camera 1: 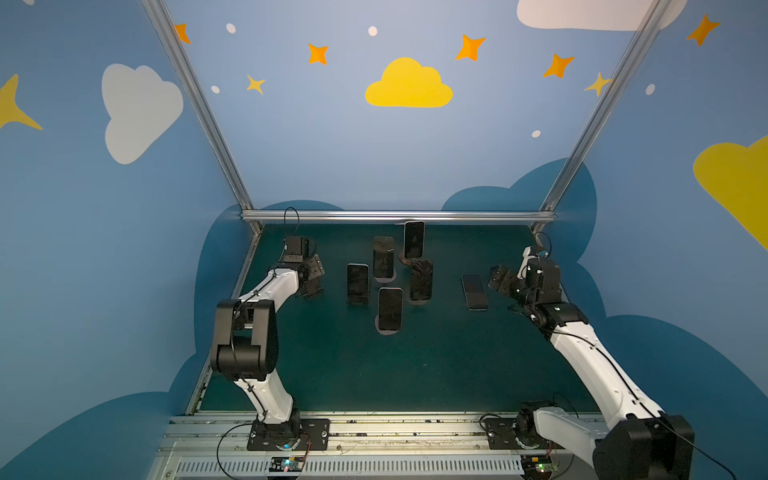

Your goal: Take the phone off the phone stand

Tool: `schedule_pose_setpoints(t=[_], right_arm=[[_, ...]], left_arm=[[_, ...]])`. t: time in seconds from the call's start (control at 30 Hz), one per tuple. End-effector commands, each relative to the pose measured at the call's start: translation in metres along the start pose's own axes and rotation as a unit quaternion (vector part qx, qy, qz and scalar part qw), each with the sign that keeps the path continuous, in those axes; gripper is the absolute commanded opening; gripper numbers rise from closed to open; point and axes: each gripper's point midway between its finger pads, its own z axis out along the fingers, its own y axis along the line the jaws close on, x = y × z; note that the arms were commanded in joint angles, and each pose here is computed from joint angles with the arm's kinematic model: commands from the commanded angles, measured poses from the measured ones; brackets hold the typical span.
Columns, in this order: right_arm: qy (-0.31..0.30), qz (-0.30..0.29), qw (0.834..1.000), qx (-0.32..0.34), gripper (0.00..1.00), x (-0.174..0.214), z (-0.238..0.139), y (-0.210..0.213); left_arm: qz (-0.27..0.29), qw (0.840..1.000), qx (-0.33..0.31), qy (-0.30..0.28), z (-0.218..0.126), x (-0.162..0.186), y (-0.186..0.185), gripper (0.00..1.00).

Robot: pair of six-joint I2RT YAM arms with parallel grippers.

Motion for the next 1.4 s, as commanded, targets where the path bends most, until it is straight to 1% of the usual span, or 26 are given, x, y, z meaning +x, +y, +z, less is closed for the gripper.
schedule_pose_setpoints(t=[0.0,0.1,0.2,0.23,0.3,0.43,0.53,0.6,0.7,0.83,0.97,1.07,1.17,1.37], right_arm=[[-0.005,-0.001,1.000,-0.026,0.96,-0.002,-0.005,0.008],[0.001,-0.008,0.999,-0.053,0.96,-0.001,-0.006,0.018],[0.005,-0.009,0.998,-0.061,0.96,-0.002,-0.010,0.022],[0.003,-0.009,0.998,-0.063,0.96,-0.003,-0.012,0.024],[-0.002,-0.009,0.998,-0.064,0.96,-0.006,-0.018,0.026],[0.000,-0.023,0.997,-0.074,0.96,-0.002,-0.033,0.041],[0.002,-0.037,0.996,-0.080,0.96,0.009,-0.048,0.055],[0.002,-0.046,0.995,-0.090,0.96,0.017,-0.058,0.068],[-0.008,-0.064,0.993,-0.095,0.96,0.029,-0.073,0.089],[-0.013,-0.084,0.990,-0.110,0.96,0.045,-0.087,0.127],[-0.022,-0.116,0.989,-0.090,0.96,0.065,-0.092,0.166],[-0.014,-0.143,0.985,-0.091,0.96,0.085,-0.088,0.200],[-0.007,-0.163,0.983,-0.089,0.96,0.096,-0.084,0.231],[0.008,-0.174,0.981,-0.082,0.96,0.109,-0.069,0.262]], left_arm=[[-0.005,0.999,0.005,-0.036,-0.032,-0.029,-0.002,0.94],[-0.020,0.998,-0.002,-0.067,-0.061,-0.046,0.003,0.98],[-0.050,0.995,-0.004,-0.088,-0.094,-0.057,0.009,0.99],[-0.050,0.995,0.013,-0.088,-0.105,-0.057,0.005,0.99],[-0.079,0.993,0.029,-0.088,-0.127,-0.055,0.004,0.99],[-0.107,0.985,0.104,-0.081,-0.171,-0.027,-0.010,0.99],[-0.107,0.975,0.166,-0.097,-0.197,-0.007,-0.019,1.00],[-0.106,0.968,0.195,-0.116,-0.213,-0.004,-0.021,1.00],[-0.113,0.962,0.210,-0.134,-0.221,-0.002,-0.020,1.00],[-0.122,0.957,0.237,-0.111,-0.222,0.006,-0.029,1.00],[-0.130,0.952,0.259,-0.095,-0.227,0.010,-0.035,1.00],[-0.133,0.949,0.270,-0.092,-0.229,0.014,-0.037,1.00],[-0.128,0.952,0.264,-0.091,-0.231,0.016,-0.035,1.00],[-0.126,0.945,0.287,-0.091,-0.240,0.019,-0.042,1.00]])
